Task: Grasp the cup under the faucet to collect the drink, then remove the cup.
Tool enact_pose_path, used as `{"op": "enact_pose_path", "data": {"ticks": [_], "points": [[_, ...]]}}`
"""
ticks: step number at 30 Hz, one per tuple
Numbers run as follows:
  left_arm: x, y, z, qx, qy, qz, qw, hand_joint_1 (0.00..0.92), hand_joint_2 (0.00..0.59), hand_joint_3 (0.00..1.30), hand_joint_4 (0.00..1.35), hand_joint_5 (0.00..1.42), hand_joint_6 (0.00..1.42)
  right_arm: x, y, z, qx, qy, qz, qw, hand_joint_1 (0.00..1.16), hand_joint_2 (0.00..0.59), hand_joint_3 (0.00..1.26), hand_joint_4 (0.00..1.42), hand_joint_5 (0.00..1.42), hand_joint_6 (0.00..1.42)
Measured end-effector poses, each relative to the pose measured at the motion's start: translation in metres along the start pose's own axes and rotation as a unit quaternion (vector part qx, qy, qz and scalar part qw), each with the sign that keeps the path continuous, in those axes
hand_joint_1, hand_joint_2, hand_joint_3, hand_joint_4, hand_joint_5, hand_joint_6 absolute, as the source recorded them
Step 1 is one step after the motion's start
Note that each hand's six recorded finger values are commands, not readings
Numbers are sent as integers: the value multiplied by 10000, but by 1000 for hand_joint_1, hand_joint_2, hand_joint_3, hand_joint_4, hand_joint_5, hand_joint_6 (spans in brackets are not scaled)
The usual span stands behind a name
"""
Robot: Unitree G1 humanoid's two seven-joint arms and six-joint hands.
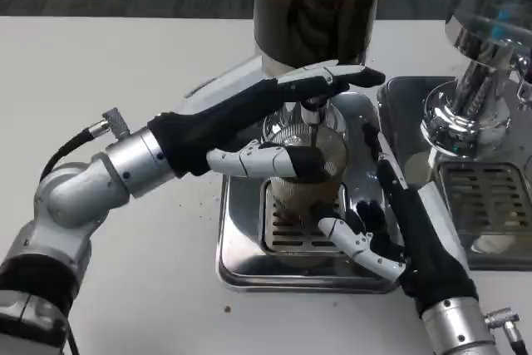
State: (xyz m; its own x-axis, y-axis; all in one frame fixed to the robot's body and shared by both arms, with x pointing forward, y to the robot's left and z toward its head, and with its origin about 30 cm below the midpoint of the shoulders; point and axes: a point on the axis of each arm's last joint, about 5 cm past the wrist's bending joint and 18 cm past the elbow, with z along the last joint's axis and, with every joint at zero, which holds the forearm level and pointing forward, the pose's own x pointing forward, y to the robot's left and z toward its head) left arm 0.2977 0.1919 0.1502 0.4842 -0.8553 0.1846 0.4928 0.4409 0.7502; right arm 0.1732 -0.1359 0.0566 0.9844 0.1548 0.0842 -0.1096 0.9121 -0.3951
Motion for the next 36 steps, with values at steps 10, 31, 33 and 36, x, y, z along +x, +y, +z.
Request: {"op": "enact_pose_path", "data": {"ticks": [10,31,33,36], "points": [[-13,9,4,28,6,-3,10000,0,86,178,68,56,39,100,-21,0,36,-26,121,9999,553,242,0,0,0,38],[-34,-11,5,24,5,38,10000,0,81,178,69,51,40,208,-22,-14,103,1,282,9995,546,244,9,0,0,47],[-34,-11,5,26,4,39,10000,0,81,178,69,52,40,209,-20,-18,108,13,284,9995,543,247,11,0,0,47],[-38,-7,6,35,8,38,10000,0,81,178,69,52,40,217,-15,-15,117,9,287,9995,539,249,15,0,0,47]]}}
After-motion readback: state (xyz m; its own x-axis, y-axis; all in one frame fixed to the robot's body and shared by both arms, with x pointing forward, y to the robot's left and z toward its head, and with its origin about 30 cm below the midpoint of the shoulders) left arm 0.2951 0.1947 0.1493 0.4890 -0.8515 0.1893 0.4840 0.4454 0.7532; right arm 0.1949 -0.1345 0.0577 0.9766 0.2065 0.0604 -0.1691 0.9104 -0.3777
